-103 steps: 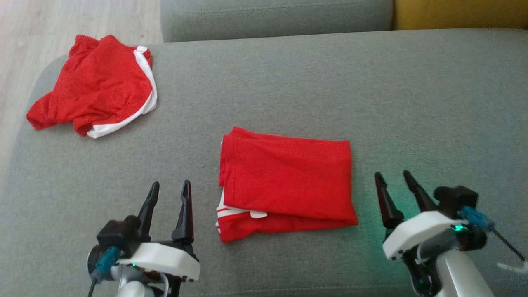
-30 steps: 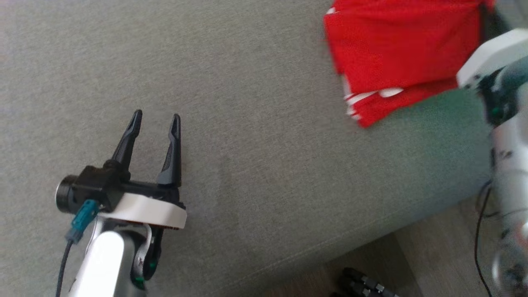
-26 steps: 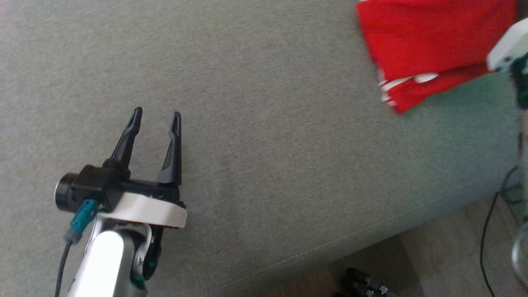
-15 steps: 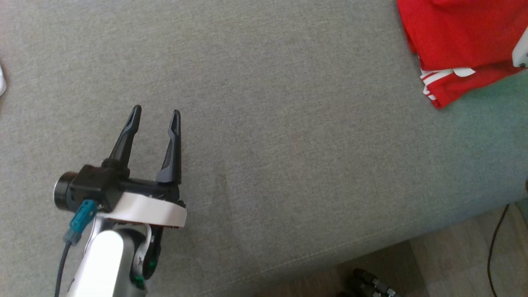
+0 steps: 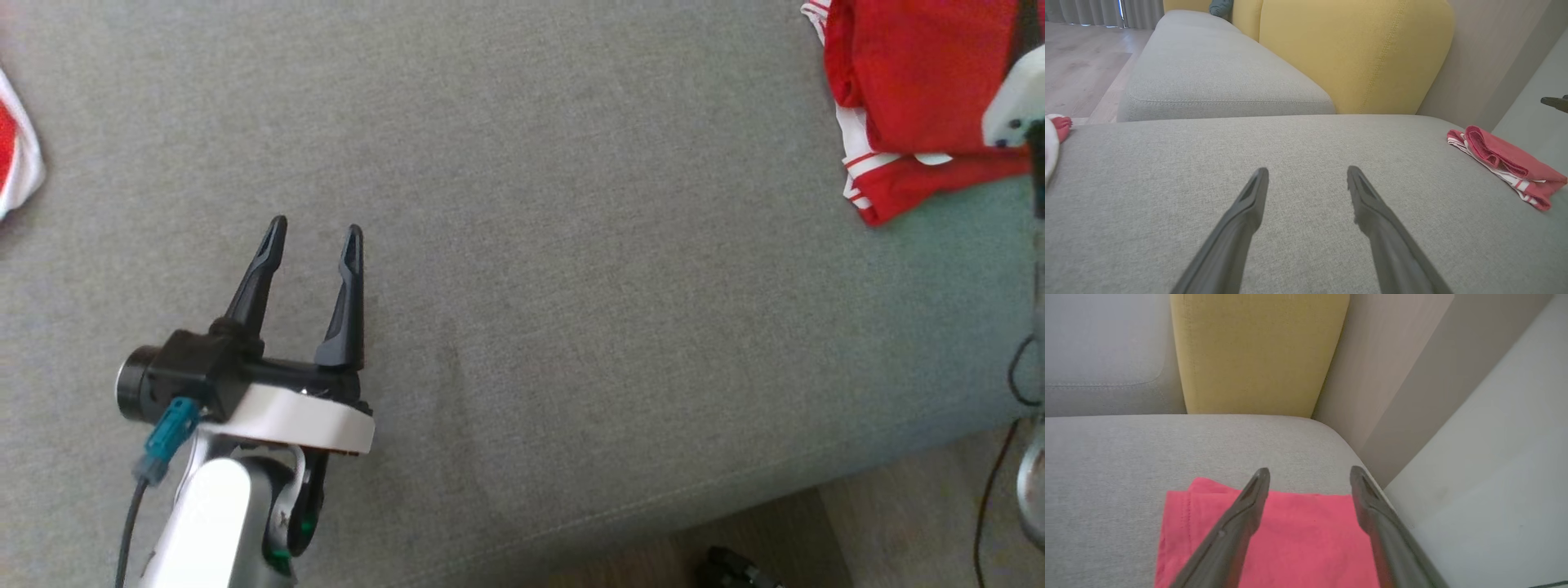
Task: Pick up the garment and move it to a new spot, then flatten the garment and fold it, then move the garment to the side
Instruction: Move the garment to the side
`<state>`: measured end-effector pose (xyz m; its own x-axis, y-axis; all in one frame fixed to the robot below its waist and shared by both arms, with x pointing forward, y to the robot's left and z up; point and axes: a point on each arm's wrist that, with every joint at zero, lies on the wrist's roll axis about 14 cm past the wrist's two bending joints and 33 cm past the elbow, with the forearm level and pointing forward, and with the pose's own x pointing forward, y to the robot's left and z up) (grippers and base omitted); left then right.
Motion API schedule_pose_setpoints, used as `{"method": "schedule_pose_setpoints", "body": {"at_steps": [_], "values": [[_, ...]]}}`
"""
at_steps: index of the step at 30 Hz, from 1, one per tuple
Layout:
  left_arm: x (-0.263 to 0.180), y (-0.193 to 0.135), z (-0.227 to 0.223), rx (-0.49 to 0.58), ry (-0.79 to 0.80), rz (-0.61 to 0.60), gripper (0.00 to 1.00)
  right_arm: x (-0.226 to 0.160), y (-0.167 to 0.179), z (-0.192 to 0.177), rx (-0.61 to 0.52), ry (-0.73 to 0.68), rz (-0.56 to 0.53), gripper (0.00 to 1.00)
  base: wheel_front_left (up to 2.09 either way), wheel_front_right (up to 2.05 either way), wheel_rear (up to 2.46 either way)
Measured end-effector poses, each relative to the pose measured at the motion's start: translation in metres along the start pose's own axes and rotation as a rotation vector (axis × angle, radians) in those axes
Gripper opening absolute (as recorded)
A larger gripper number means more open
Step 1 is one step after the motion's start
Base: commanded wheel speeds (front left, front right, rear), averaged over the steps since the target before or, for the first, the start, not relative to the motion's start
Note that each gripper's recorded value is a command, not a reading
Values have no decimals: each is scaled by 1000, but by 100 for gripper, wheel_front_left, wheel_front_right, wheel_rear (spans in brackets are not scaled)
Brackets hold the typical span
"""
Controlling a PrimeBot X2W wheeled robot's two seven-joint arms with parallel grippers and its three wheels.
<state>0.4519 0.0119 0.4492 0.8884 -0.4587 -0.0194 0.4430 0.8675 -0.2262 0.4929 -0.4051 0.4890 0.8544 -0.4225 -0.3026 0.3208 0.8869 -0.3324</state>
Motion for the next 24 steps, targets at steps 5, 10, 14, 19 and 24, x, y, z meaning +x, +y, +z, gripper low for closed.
{"method": "schedule_pose_setpoints", "body": {"at_steps": [5,10,14,19,24], "values": [[-6,2,10,-4,-21,25,100,-6,16,18,39,-81,42,100,0,0,0],[-15,6,23,-10,-55,61,100,-21,39,40,98,-181,103,100,0,0,0],[-26,12,31,-7,-66,108,100,-42,73,47,162,-234,184,100,0,0,0],[-46,20,39,6,-75,171,100,-74,114,47,204,-284,293,100,0,0,0],[-74,33,41,17,-75,257,100,-106,142,44,270,-341,372,100,0,0,0]]}}
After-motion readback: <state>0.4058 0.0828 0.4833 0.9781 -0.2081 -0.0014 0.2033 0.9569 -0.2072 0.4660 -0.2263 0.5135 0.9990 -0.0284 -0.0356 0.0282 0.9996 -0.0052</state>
